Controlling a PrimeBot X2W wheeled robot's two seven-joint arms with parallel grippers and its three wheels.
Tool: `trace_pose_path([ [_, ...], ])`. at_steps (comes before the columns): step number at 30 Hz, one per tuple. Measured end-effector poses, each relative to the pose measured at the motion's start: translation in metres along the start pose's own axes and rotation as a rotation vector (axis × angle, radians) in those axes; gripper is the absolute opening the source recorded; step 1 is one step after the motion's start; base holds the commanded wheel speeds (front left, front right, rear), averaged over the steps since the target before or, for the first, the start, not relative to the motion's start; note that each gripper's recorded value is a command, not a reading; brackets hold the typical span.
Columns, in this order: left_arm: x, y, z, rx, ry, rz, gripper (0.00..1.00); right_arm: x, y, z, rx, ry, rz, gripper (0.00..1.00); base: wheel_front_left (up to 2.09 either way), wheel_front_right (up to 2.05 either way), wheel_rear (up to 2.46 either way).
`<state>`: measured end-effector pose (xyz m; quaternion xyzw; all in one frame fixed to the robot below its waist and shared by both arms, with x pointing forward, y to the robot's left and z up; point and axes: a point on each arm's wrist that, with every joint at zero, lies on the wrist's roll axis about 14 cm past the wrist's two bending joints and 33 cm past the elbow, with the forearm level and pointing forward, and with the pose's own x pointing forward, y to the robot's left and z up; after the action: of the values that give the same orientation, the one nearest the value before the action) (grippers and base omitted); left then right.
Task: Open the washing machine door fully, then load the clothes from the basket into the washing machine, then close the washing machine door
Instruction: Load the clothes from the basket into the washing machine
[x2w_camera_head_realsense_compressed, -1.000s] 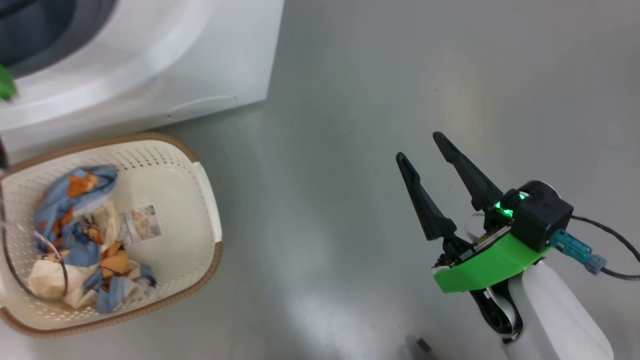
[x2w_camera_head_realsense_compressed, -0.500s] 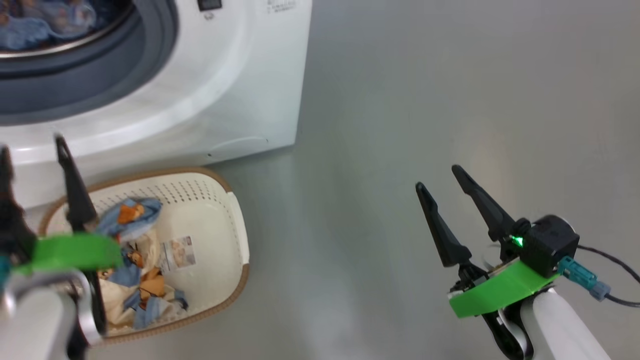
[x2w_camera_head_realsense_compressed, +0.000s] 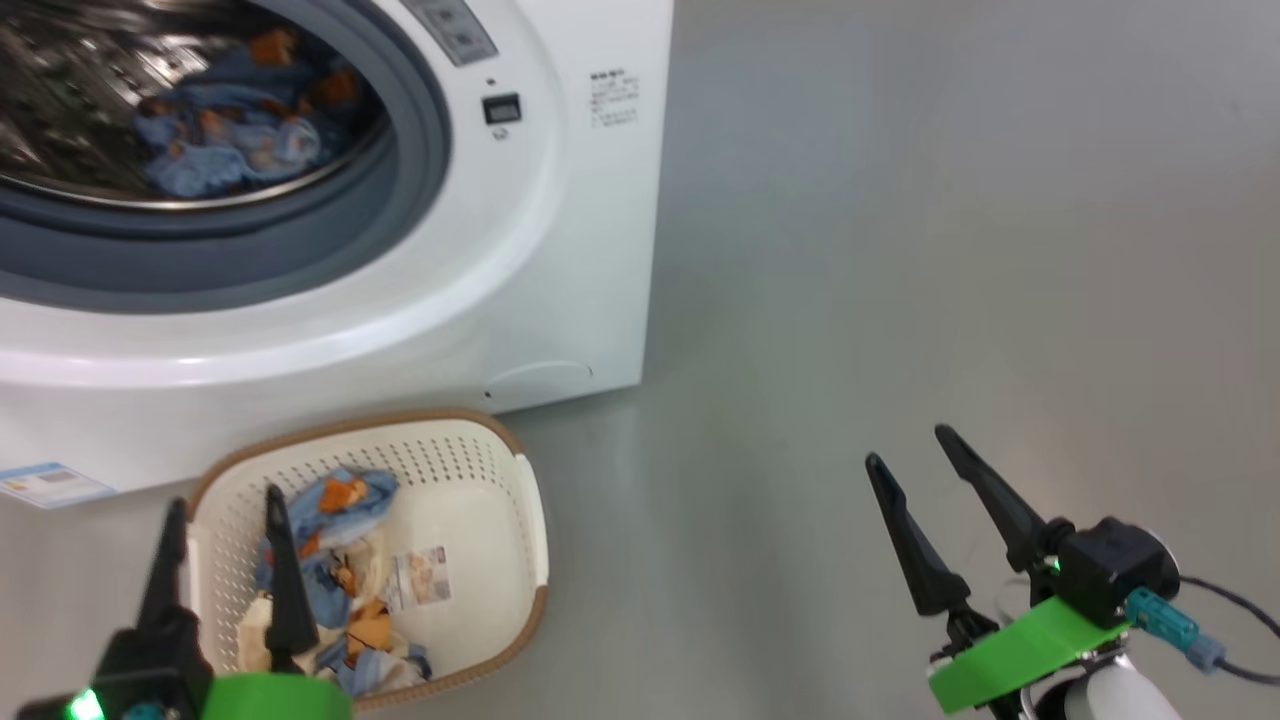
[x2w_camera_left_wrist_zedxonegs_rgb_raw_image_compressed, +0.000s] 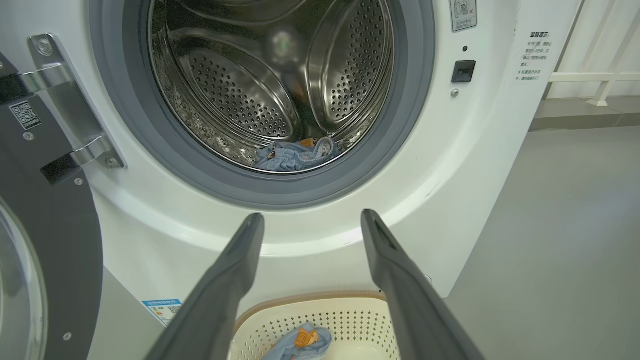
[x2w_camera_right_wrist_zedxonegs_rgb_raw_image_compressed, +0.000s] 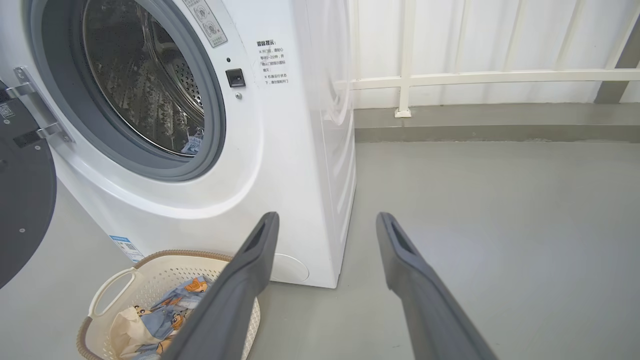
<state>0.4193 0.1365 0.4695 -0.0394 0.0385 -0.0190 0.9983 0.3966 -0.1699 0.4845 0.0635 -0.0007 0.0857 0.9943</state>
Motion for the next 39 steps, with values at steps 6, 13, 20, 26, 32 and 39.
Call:
trace_pose_path([
  [6, -0.029, 0.003, 0.003, 0.001, 0.003, 0.005, 1.00, -0.015, 0.007, 0.006, -0.005, -0.014, 0.009, 1.00, 0.00, 0.00, 0.00],
  [13, -0.060, 0.005, 0.004, -0.005, 0.002, 0.002, 1.00, -0.031, 0.014, 0.018, -0.025, -0.043, 0.014, 1.00, 0.00, 0.00, 0.00],
  [20, -0.079, 0.007, 0.011, -0.007, -0.025, 0.000, 1.00, -0.045, 0.025, 0.029, -0.026, -0.062, 0.024, 1.00, 0.00, 0.00, 0.00],
  [26, -0.089, 0.010, 0.016, -0.010, -0.047, -0.004, 1.00, -0.052, 0.030, 0.040, -0.028, -0.088, 0.029, 1.00, 0.00, 0.00, 0.00],
  [32, -0.092, 0.012, 0.025, -0.007, -0.080, 0.002, 1.00, -0.057, 0.035, 0.045, -0.045, -0.101, 0.033, 1.00, 0.00, 0.00, 0.00],
  [39, -0.093, 0.014, 0.028, 0.002, -0.095, 0.004, 1.00, -0.062, 0.035, 0.044, -0.040, -0.097, 0.024, 1.00, 0.00, 0.00, 0.00],
])
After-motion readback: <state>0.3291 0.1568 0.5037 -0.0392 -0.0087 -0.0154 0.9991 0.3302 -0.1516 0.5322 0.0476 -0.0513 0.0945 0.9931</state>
